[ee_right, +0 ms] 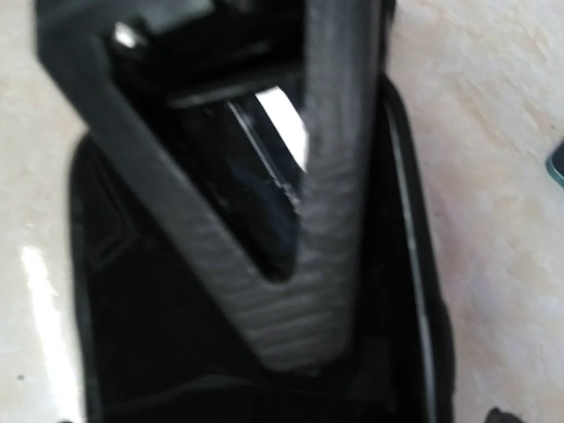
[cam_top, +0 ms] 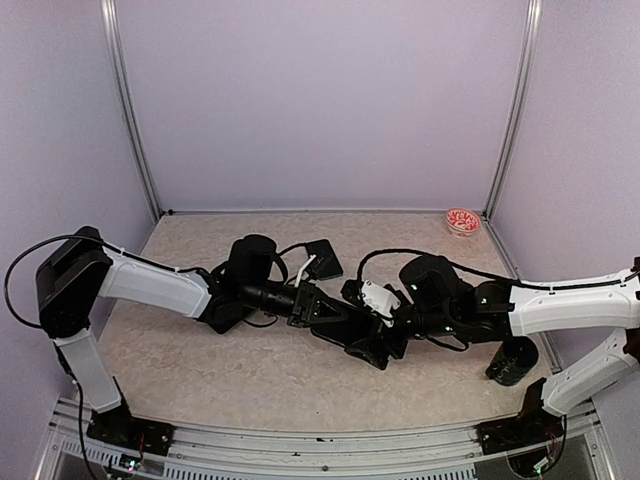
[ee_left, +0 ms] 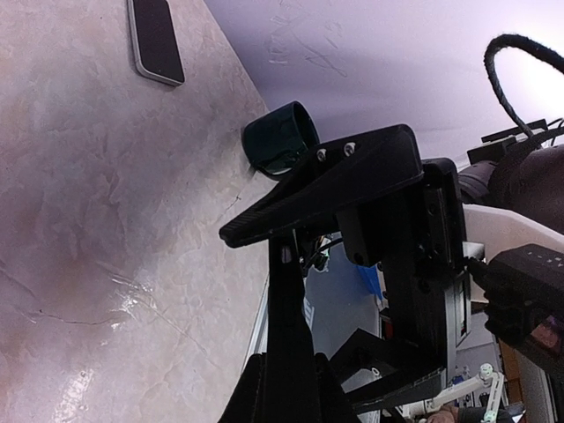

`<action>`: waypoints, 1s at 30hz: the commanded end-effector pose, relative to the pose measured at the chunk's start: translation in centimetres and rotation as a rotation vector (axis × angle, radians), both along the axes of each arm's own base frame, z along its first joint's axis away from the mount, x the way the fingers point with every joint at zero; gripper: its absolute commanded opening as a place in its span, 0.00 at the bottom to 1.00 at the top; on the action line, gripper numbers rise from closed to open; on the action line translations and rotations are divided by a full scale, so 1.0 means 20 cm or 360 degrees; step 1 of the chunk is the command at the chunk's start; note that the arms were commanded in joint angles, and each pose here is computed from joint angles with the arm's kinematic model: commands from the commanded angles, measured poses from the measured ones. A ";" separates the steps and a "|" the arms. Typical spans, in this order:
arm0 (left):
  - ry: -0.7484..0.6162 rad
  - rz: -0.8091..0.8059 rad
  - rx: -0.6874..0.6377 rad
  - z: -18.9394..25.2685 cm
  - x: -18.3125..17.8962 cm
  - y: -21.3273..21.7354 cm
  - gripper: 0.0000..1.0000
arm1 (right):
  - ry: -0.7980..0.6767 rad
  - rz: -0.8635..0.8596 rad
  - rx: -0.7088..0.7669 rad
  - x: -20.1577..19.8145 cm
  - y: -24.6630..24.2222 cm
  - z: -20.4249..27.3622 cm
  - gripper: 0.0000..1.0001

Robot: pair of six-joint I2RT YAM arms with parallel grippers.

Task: Put the phone into the phone case
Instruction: Pass from the left arm to the right

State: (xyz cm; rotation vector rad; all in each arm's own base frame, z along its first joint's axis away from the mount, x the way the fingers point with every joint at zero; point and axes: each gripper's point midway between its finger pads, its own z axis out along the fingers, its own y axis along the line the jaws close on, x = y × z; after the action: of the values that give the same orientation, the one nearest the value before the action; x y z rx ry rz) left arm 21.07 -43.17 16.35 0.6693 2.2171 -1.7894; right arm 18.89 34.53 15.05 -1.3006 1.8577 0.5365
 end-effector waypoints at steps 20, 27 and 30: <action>-0.0029 -0.0080 -0.0132 0.05 -0.03 -0.06 0.05 | -0.0123 -0.0127 -0.0182 0.07 0.08 -0.07 1.00; -0.0027 -0.0083 -0.0128 0.04 -0.03 -0.05 0.05 | -0.0146 -0.0157 -0.0180 0.09 0.07 -0.05 0.98; -0.0022 -0.0083 -0.0124 0.03 -0.03 -0.05 0.05 | -0.0146 -0.0153 -0.0189 0.08 0.06 -0.05 0.94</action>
State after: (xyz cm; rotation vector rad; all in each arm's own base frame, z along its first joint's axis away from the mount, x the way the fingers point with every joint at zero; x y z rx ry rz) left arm 21.18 -43.77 15.54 0.6598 2.2108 -1.8203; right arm 20.16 35.75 13.01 -1.3108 1.8993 0.3417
